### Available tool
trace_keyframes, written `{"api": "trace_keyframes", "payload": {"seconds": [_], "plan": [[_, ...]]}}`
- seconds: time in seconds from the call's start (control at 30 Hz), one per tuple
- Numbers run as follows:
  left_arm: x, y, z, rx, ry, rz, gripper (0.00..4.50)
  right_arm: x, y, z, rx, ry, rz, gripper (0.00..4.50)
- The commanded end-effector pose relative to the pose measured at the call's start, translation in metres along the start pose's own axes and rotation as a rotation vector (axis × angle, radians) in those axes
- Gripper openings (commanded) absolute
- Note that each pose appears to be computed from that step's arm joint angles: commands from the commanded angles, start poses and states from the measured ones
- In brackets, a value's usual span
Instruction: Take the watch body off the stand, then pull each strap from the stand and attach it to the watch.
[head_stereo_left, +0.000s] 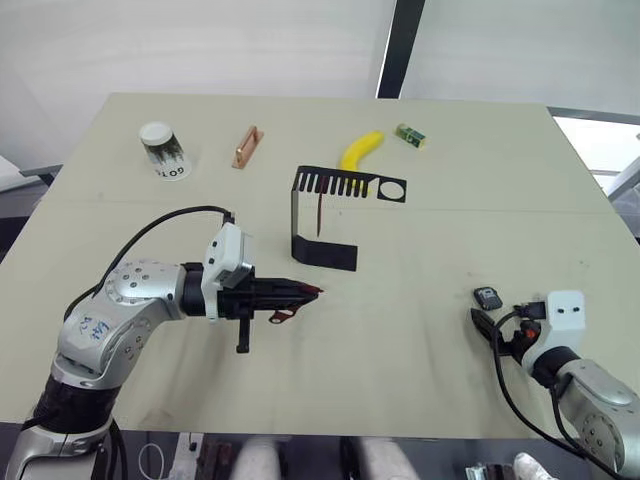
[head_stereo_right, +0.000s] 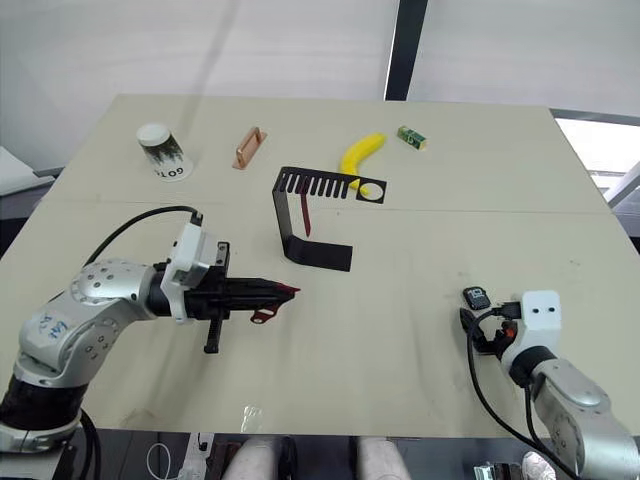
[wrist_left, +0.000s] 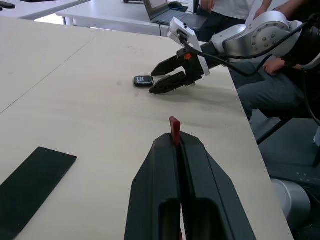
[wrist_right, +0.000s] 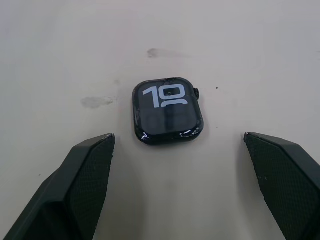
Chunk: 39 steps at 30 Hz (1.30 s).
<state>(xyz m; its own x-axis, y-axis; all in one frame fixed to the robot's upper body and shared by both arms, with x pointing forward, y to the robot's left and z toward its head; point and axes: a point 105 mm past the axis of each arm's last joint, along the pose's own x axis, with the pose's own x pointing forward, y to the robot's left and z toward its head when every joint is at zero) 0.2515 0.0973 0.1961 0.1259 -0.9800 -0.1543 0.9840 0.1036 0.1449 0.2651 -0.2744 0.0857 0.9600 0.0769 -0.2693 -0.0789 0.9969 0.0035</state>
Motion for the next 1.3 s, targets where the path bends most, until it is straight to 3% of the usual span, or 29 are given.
{"api": "trace_keyframes", "payload": {"seconds": [0.03, 0.8, 0.97, 1.3], "plan": [[0.002, -0.001, 0.007, 0.032, -0.016, -0.021, 0.0, 0.001, -0.01, -0.004, 0.046, -0.019, 0.007, 4.39], [0.003, -0.001, 0.009, 0.035, -0.019, -0.013, 0.0, 0.019, 0.009, 0.001, -0.017, -0.026, 0.086, 4.39], [0.003, -0.001, 0.009, 0.035, -0.018, -0.011, 0.0, 0.019, 0.007, 0.0, -0.018, -0.01, 0.07, 2.86], [0.003, 0.0, 0.008, 0.034, -0.019, -0.01, 0.0, 0.018, 0.003, 0.003, -0.022, -0.005, 0.048, 2.86]]}}
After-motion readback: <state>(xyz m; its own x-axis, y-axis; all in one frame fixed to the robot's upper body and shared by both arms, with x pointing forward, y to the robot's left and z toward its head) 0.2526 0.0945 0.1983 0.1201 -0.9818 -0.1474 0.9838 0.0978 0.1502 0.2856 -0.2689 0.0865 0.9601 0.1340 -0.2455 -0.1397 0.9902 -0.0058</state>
